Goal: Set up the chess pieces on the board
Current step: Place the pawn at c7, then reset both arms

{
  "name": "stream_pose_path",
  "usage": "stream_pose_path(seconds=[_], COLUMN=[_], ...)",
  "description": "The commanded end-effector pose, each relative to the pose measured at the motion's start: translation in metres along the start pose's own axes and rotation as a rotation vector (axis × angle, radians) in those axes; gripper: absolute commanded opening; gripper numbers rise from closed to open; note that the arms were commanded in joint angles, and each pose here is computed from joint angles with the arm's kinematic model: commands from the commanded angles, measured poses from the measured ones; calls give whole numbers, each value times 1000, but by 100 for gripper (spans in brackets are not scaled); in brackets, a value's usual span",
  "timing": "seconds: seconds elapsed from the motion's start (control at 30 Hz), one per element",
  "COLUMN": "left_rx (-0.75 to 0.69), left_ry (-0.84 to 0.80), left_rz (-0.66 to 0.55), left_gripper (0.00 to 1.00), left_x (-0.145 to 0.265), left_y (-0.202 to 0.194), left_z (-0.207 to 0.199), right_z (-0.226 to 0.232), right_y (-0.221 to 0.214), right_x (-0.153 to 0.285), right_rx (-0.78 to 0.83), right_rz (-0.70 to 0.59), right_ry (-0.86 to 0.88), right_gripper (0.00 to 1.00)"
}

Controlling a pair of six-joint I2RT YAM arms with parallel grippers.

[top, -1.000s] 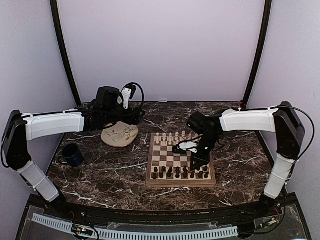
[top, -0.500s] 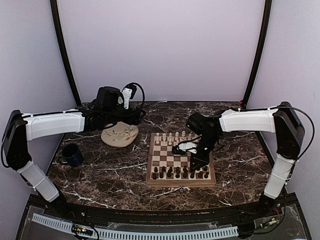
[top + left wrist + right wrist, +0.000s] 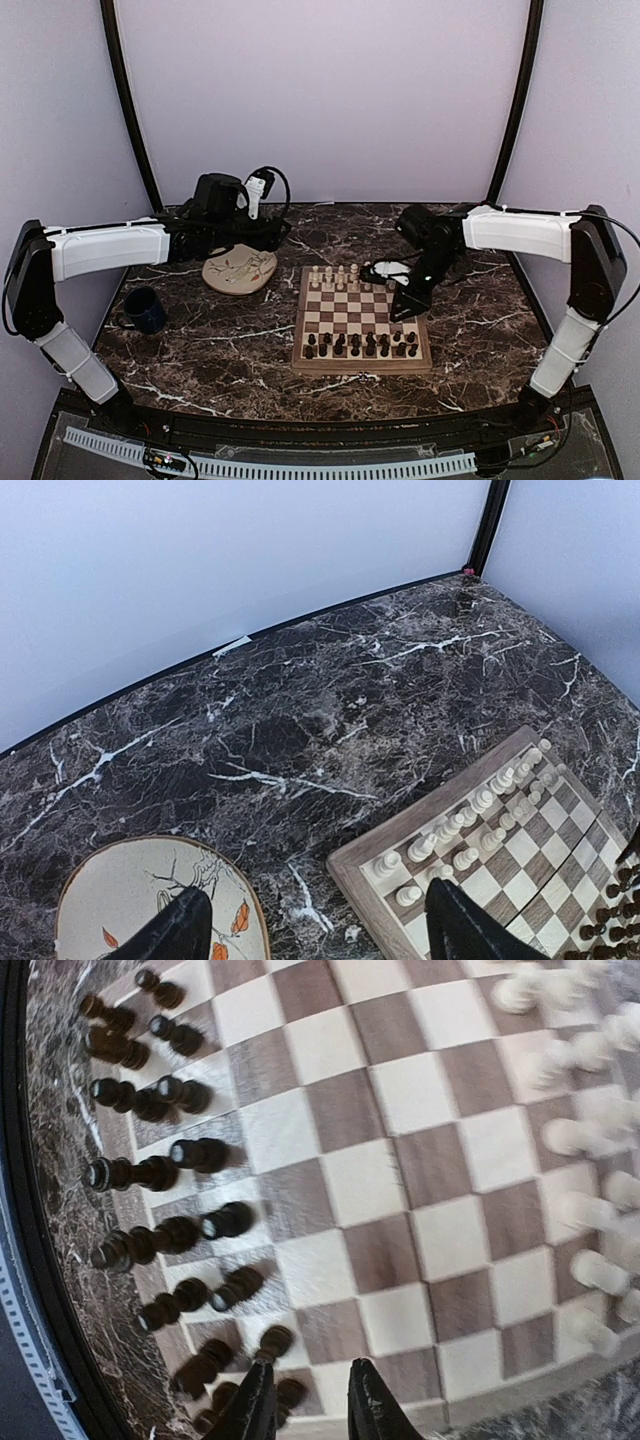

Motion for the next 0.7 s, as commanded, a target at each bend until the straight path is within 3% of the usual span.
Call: stream_pose_path(seconds=[0.0, 0.37, 0.5, 0.57, 0.67], left_rx=[-81, -148, -147, -149, -125], left_ry=[53, 215, 231, 268, 381], left_rz=[-73, -78, -74, -71, -64], left_gripper=[76, 80, 81, 81, 97], left_x=[19, 45, 60, 69, 84], left_y=[29, 61, 74, 80, 86], left_z=[5, 27, 35, 43, 60], right_z=[-28, -108, -112, -104, -94], right_y=[7, -43, -65, -71, -68], right_x=[59, 207, 288, 313, 338], right_rx=[-48, -372, -483, -524, -547], right_rz=[-198, -643, -865, -937, -1003], right_ry=[-105, -681, -975, -1046, -1061], right_gripper=[27, 32, 69, 97, 100])
Point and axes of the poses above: each gripper's point midway between its finger pads, its own x axis back along the fingers, its own z axis along the line the jaws close on, y = z × x, the point moved 5 cm from there along x, back along the fingers, and after that the axes turned 4 degrees about -x, right-handed, at the moved point
